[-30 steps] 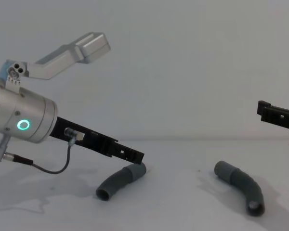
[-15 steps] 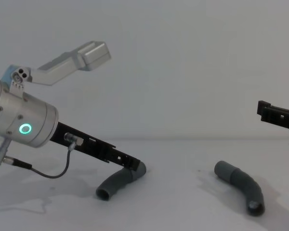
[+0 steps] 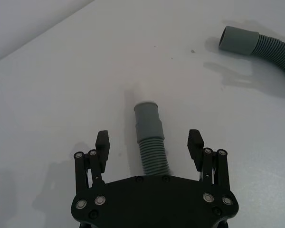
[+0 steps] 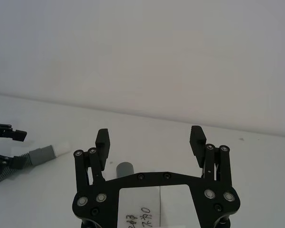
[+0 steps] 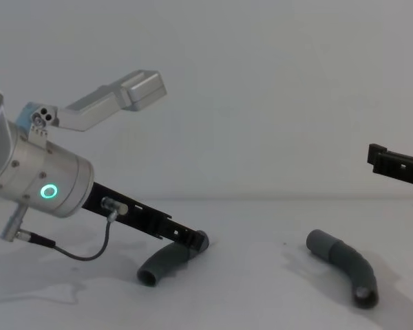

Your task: Use both hands to pick up one end of the pipe from the table, align the ends, and insert them.

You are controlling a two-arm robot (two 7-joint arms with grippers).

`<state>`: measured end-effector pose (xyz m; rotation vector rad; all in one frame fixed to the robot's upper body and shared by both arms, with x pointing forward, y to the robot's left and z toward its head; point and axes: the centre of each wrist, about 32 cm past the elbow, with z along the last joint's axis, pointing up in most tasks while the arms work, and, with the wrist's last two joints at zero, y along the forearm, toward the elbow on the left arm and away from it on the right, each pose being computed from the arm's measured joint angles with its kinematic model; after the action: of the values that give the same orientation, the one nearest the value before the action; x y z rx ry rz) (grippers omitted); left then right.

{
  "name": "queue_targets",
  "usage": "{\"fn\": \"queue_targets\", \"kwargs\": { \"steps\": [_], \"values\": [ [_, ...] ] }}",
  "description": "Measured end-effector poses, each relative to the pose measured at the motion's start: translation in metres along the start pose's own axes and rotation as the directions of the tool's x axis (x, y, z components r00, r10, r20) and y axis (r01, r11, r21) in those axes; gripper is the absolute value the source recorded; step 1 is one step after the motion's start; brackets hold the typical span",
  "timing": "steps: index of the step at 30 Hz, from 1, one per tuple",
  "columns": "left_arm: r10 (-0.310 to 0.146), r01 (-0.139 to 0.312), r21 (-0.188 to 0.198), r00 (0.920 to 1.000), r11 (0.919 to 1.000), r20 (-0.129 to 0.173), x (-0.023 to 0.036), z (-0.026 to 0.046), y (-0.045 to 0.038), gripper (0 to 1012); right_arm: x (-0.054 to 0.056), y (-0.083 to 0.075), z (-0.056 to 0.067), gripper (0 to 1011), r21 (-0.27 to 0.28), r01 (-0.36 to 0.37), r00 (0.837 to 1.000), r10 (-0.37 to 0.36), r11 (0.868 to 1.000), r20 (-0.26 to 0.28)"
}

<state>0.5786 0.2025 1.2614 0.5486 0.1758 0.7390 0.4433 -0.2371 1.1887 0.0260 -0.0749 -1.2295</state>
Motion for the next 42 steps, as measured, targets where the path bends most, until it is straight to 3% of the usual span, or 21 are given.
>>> {"fn": "queue_targets", "kwargs": {
  "steps": [42],
  "values": [
    [0.012,-0.010,0.045,0.9990,0.9989,-0.044,0.0018,-0.0013,-0.0161,1001,0.000,0.000,0.000,1001,0.000,0.000,1.000,0.000,1.000,0.000]
  ]
}}
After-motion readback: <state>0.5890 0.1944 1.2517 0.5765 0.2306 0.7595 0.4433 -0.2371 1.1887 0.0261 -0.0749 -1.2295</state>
